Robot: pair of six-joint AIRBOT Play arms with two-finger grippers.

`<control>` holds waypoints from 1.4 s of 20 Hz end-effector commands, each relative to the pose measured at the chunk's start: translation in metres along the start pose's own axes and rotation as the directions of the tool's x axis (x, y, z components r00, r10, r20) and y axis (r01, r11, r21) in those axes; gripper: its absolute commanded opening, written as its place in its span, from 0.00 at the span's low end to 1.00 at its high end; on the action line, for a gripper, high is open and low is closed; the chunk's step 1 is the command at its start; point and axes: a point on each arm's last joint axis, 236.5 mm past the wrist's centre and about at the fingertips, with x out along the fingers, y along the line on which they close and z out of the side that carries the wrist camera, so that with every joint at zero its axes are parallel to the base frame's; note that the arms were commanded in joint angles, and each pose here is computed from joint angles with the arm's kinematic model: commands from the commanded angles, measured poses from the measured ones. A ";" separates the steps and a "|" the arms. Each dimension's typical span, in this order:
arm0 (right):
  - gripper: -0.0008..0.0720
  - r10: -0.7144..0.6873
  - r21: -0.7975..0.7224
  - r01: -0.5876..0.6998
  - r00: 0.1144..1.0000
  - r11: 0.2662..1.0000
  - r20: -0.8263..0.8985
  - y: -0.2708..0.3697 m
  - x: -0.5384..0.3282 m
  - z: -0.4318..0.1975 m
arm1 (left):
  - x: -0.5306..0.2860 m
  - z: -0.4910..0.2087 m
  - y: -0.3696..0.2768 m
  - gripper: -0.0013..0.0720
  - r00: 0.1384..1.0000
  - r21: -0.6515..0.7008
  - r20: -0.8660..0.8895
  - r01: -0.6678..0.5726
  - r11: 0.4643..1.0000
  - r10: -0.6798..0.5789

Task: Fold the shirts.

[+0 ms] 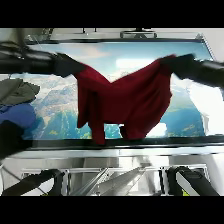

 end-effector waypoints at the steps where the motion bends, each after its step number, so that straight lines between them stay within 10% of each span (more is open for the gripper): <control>1: 0.03 -0.039 0.191 0.070 0.986 0.979 -0.160 -0.074 0.036 -0.061 | 0.077 -0.061 0.056 0.02 0.980 -0.143 -0.195 0.014 0.990 -0.042; 4: 0.03 -0.088 0.316 0.165 0.966 0.934 -0.245 -0.142 0.063 -0.115 | 0.135 -0.109 0.107 0.04 0.950 -0.263 -0.303 -0.008 0.965 -0.074; 6: 0.03 -0.146 0.368 0.245 0.950 0.897 -0.277 -0.189 0.078 -0.144 | 0.156 -0.131 0.143 0.48 0.936 -0.321 -0.342 -0.032 0.947 -0.084; 19: 0.03 -0.304 0.478 0.395 0.917 0.785 -0.259 -0.304 0.043 -0.158 | 0.081 -0.250 0.234 0.48 0.904 -0.731 -0.375 -0.150 0.666 -0.208; 28: 0.03 -0.276 0.457 0.376 0.922 0.806 -0.272 -0.296 0.047 -0.161 | 0.160 -0.257 0.237 0.48 0.913 -0.646 -0.394 -0.193 0.739 -0.106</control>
